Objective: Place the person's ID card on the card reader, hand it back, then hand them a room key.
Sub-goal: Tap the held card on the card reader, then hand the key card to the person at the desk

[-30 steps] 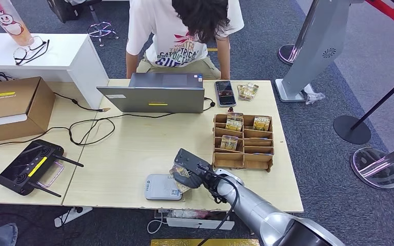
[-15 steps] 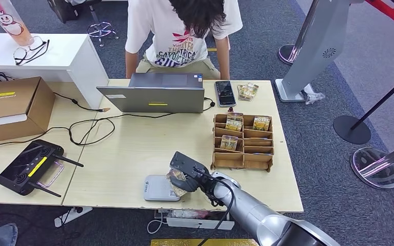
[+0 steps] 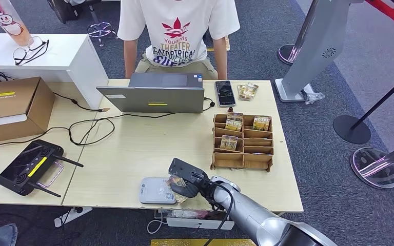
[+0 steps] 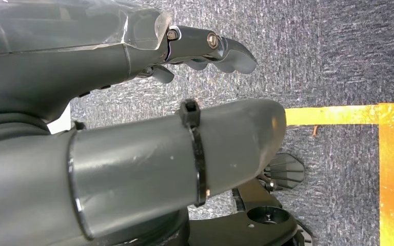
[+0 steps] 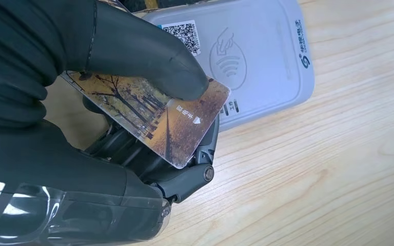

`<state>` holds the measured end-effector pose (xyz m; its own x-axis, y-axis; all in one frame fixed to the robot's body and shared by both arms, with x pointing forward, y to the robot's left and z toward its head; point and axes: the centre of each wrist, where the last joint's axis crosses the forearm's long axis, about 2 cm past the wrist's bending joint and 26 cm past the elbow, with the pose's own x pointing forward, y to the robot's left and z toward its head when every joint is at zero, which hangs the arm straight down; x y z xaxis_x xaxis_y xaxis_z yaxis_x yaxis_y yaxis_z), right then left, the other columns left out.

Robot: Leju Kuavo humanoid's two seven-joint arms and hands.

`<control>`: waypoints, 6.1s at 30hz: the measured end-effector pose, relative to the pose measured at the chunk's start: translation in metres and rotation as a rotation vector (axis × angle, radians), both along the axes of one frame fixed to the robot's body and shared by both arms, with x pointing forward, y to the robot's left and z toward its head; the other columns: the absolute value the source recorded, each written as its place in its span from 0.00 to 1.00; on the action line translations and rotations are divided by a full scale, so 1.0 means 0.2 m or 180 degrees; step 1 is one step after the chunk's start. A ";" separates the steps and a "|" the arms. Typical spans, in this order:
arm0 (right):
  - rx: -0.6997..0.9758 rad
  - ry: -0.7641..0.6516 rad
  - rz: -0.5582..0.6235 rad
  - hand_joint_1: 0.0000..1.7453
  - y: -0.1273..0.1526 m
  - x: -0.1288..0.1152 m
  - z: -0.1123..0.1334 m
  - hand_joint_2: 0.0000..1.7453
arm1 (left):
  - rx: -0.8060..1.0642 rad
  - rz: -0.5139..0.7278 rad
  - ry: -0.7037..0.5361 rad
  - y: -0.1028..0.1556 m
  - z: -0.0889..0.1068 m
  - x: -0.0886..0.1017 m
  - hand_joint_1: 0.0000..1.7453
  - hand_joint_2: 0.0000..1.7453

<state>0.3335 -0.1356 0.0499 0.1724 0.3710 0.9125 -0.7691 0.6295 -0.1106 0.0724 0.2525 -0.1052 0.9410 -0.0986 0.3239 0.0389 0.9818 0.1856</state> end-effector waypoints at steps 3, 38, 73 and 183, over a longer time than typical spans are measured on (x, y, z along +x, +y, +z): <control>-0.0024 0.0007 0.0006 1.00 0.00 0.00 0.00 1.00 | -0.0003 -0.0010 0.0000 0.00 0.00 0.00 0.00 0.00; -0.0295 -0.0039 -0.0005 1.00 -0.01 -0.02 -0.03 1.00 | -0.0006 -0.0053 0.0001 0.00 0.00 0.00 0.00 0.00; 0.1056 -0.0859 -0.0253 1.00 -0.05 0.16 0.20 1.00 | -0.0005 0.0024 -0.0082 0.01 0.00 -0.01 0.00 0.00; 0.1166 -0.2795 -0.1511 0.00 -0.37 0.60 0.95 1.00 | 0.0048 -0.0028 -0.0068 0.01 -0.01 -0.05 0.00 0.00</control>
<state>0.4533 -0.2106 0.2395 -0.5459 0.1160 0.8298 -0.1785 0.9515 -0.2505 0.0631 0.2546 -0.1068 0.9329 -0.1119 0.3423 0.0435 0.9786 0.2012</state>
